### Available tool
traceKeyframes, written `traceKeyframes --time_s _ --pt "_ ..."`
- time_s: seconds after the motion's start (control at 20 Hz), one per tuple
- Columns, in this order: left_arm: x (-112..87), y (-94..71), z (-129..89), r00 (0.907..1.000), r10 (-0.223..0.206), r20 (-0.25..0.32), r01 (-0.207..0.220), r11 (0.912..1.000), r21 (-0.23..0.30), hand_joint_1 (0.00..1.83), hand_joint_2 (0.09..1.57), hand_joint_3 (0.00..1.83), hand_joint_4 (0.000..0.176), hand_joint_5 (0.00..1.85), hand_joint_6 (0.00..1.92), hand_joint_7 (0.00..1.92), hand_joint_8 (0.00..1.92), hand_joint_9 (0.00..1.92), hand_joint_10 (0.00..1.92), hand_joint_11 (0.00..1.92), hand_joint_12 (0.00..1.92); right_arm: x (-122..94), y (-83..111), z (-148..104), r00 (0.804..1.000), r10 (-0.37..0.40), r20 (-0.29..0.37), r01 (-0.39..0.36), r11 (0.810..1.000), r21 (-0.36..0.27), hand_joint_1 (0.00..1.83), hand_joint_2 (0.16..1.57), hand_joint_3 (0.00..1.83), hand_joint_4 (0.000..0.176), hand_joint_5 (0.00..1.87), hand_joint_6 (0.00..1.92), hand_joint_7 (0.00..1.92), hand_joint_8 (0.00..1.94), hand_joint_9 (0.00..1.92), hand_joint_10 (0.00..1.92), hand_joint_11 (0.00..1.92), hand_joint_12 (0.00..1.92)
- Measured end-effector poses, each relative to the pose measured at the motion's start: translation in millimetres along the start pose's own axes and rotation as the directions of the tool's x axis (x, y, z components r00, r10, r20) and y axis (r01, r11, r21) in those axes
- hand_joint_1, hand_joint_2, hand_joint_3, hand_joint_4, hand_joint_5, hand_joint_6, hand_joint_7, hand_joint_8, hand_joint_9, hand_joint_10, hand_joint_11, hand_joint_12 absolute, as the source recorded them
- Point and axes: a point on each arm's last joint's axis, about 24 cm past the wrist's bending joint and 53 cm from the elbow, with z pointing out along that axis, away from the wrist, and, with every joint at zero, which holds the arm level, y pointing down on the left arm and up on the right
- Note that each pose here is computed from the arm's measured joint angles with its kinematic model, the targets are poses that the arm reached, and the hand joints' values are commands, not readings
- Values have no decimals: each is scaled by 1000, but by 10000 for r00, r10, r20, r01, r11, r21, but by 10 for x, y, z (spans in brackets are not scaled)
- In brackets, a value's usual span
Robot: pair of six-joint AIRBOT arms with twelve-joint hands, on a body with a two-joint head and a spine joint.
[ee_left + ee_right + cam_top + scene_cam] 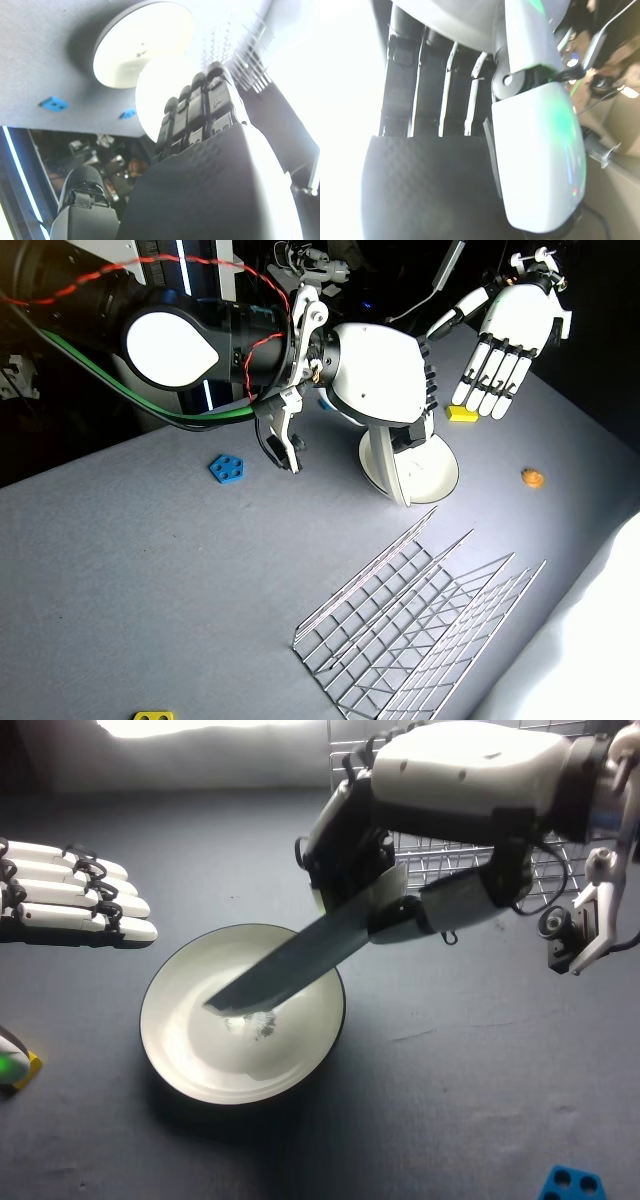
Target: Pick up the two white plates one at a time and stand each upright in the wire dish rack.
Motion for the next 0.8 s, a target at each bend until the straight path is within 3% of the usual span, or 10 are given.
traceKeyframes --time_s 0.5,0.55,0.65,0.8 --pt "7 71 1 9999 103 -90 -104 9999 -131 0 1077 10 0 4 1 0 0 0 0 0 0 -373 66 -91 9790 1910 706 -1919 9814 53 1384 1083 0 0 983 964 1014 870 1017 1005 883 913" --pt "1 85 -11 9999 102 -80 -103 9998 -160 0 1072 7 0 4 1 0 0 0 0 0 0 -405 54 -98 9732 2155 806 -2167 9762 62 1473 1075 0 0 980 921 1035 797 1044 865 851 1356" --pt "-7 115 -3 9999 111 -65 -112 9997 -235 0 1067 4 0 9 3 0 0 0 0 0 0 -552 -51 -121 9466 2976 1239 -3014 9534 127 1387 1078 0 0 977 974 1050 825 1020 982 883 920" --pt "22 98 13 9997 164 -176 -167 9997 -175 0 1069 4 0 8 2 0 0 0 0 0 0 -686 -101 -159 9371 3126 1553 -3187 9478 150 1385 1075 0 0 1009 958 1073 774 993 999 913 891"
